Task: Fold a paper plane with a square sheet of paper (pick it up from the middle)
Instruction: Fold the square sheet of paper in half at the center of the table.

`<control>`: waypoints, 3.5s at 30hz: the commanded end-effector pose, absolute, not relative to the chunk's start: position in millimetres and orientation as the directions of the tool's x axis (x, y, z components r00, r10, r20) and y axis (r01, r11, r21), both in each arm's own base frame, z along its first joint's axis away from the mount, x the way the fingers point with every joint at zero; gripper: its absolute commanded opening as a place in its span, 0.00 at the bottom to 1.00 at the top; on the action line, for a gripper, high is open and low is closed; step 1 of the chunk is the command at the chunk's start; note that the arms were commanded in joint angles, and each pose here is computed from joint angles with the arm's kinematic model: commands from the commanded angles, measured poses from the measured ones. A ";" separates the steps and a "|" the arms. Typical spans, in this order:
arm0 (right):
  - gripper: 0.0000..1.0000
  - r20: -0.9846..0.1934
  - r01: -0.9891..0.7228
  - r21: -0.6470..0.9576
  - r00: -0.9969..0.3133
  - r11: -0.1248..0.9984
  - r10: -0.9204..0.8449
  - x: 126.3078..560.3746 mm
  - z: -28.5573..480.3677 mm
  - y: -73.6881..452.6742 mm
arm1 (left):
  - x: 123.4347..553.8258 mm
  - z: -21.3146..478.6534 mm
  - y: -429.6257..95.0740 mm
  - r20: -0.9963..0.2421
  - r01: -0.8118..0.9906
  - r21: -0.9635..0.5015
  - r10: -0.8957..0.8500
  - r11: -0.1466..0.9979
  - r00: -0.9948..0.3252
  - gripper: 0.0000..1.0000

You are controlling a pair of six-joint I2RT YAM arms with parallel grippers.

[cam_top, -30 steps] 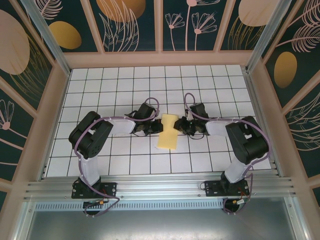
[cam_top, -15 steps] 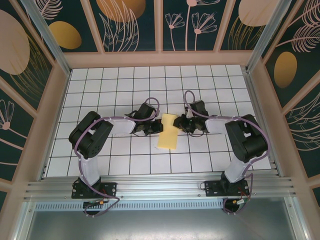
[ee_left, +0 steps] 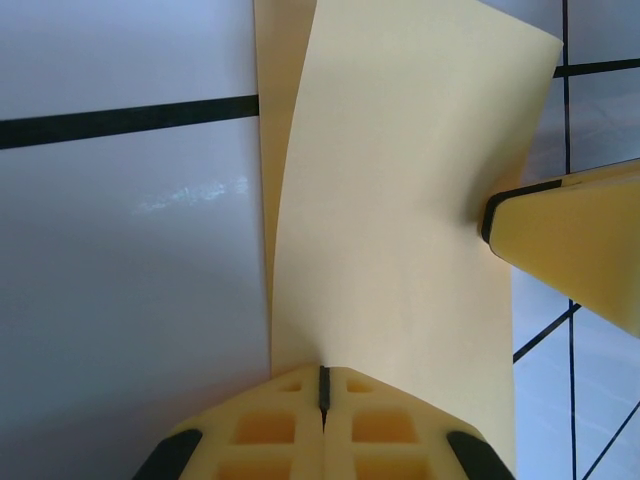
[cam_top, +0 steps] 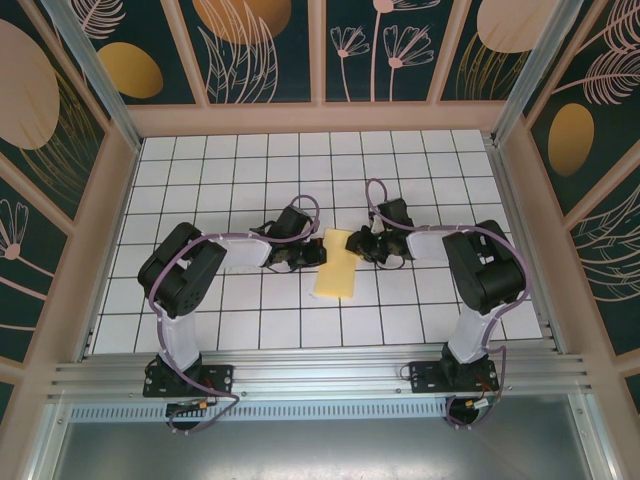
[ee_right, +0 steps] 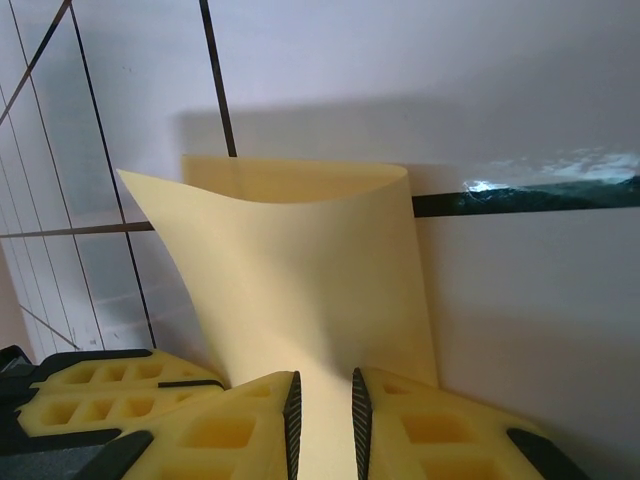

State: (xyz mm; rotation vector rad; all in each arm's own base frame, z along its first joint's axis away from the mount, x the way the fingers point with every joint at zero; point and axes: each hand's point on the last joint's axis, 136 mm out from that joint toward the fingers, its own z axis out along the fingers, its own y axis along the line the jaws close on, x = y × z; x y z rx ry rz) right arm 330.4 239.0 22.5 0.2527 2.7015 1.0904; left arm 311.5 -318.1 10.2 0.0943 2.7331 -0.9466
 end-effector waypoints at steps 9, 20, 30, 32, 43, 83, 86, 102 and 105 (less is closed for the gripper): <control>0.25 -0.176 0.041 0.641 -0.964 0.766 0.198 355.1 33.0 239.3 | 266.9 -64.7 -265.6 -0.079 0.040 -0.371 0.011 0.928 -0.997 0.00; 0.25 -0.107 0.110 0.639 -0.968 0.761 0.229 348.3 1.9 234.0 | 265.7 -65.4 -264.9 -0.075 0.042 -0.371 0.015 0.928 -0.997 0.00; 0.25 -0.193 0.037 0.665 -0.956 0.745 0.220 378.5 43.8 238.0 | 265.9 -63.8 -265.2 -0.079 0.044 -0.372 0.015 0.927 -0.997 0.00; 0.25 -0.185 0.046 0.670 -0.956 0.741 0.226 380.4 40.1 235.7 | 265.9 -63.3 -265.3 -0.080 0.045 -0.372 0.017 0.927 -0.997 0.00; 0.25 -0.114 0.117 0.632 -0.964 0.766 0.242 370.1 2.4 225.3 | 266.3 -62.9 -265.6 -0.080 0.047 -0.372 0.018 0.927 -0.997 0.00; 0.26 -0.041 0.274 0.684 -0.911 0.676 0.411 395.4 14.1 198.3 | 266.2 -61.1 -264.0 -0.084 0.046 -0.368 0.016 0.929 -0.996 0.00; 0.26 -0.046 0.284 0.661 -0.909 0.695 0.415 394.3 11.7 195.3 | 265.8 -60.6 -263.8 -0.084 0.044 -0.369 0.014 0.929 -0.996 0.00; 0.28 -0.232 0.071 0.621 -0.935 0.781 0.270 325.2 76.0 223.0 | 283.8 -15.6 -288.4 -0.151 0.066 -0.480 -0.008 0.875 -0.989 0.05; 0.28 -0.218 0.085 0.599 -0.939 0.796 0.264 304.2 66.3 226.0 | 288.4 11.0 -295.6 -0.191 0.085 -0.524 -0.019 0.848 -0.981 0.20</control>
